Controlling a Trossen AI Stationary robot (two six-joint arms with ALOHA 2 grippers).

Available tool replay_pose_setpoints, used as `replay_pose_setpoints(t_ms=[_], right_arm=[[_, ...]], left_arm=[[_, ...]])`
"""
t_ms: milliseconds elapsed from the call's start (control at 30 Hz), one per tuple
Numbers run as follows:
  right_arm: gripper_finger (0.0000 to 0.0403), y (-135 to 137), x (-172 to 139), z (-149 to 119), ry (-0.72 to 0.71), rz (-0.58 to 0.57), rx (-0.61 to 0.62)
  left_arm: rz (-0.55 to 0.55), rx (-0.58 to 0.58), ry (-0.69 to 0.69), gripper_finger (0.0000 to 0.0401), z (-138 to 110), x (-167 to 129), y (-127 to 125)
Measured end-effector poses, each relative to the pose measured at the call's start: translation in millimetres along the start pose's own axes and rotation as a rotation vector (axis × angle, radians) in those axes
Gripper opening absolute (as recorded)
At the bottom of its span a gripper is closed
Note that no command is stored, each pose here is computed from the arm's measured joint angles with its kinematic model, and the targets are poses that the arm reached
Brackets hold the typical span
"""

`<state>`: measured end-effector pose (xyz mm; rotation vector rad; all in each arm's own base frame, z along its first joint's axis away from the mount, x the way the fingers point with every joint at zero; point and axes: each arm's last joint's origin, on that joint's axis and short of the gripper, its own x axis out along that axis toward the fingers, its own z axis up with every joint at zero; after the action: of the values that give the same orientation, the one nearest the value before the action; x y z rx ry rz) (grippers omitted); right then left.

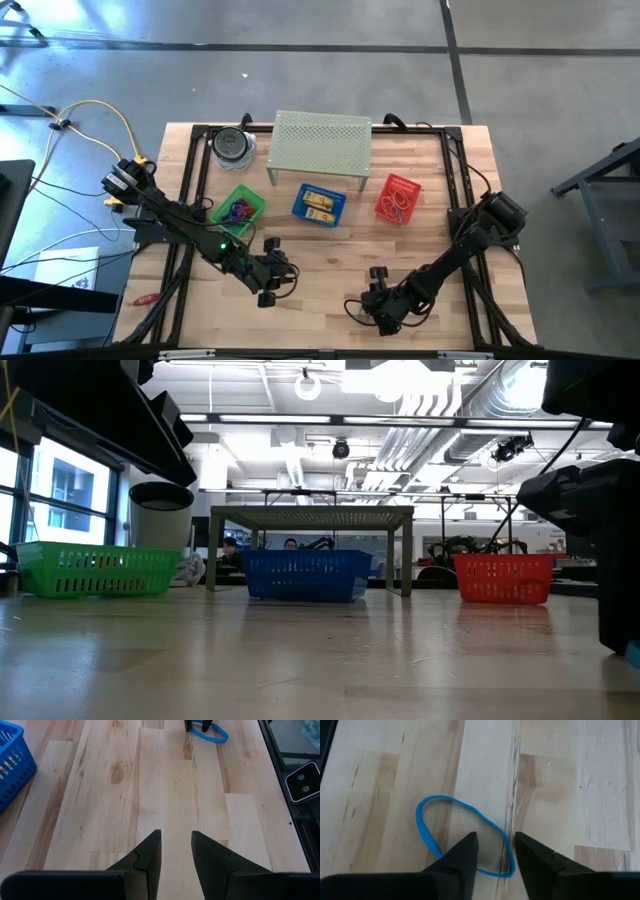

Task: Pick & Place Office Desk Supplies
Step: Put the blue rubber band into the red bin

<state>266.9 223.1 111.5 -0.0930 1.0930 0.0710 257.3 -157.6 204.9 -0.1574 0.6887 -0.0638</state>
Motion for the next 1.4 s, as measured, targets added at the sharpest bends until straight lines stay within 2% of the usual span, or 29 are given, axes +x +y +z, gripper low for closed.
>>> replay_pose_setpoints(t_ms=[233,300,467,600,800,900,967,1033,1133,1233,1400], right_arm=[[0.0021,-9,2,0,0.050,-0.015,0.030],[0.0008,-10,3,1,0.057,-0.013,0.035],[0.0003,-11,2,2,0.049,-0.053,0.028],[0.0003,-12,-11,9,0.066,-0.104,0.016],[0.0003,-21,-50,26,0.135,-0.301,-0.014],[0.0003,-29,-66,28,0.232,-0.428,-0.008],[0.0003,-37,-79,35,0.247,-0.510,0.028],[0.0003,-50,-93,38,0.278,-0.641,0.082],[0.0003,-67,-108,43,0.271,-0.793,0.237],[0.0003,-83,-115,47,0.239,-0.781,0.268],[0.0003,-114,-119,53,0.231,-0.854,0.342]], left_arm=[[0.001,0.001,0.002,0.0103,0,0,0],[0.001,0.001,0.002,0.0103,0,0,0],[0.001,0.001,0.002,0.0103,0,0,0],[0.001,0.001,0.003,0.0103,0,0,0],[0.001,0.001,0.003,0.0103,0,0,0],[0.001,0.001,0.003,0.0103,0,0,0],[0.001,0.001,0.003,0.0103,0,0,0],[0.001,-0.001,0.003,0.0103,0,0,0],[0.001,-0.025,0.003,0.0103,0,0,0],[0.001,-0.027,0.003,0.0103,0,0,0],[0.001,-0.043,0.003,0.0103,0,0,0]])
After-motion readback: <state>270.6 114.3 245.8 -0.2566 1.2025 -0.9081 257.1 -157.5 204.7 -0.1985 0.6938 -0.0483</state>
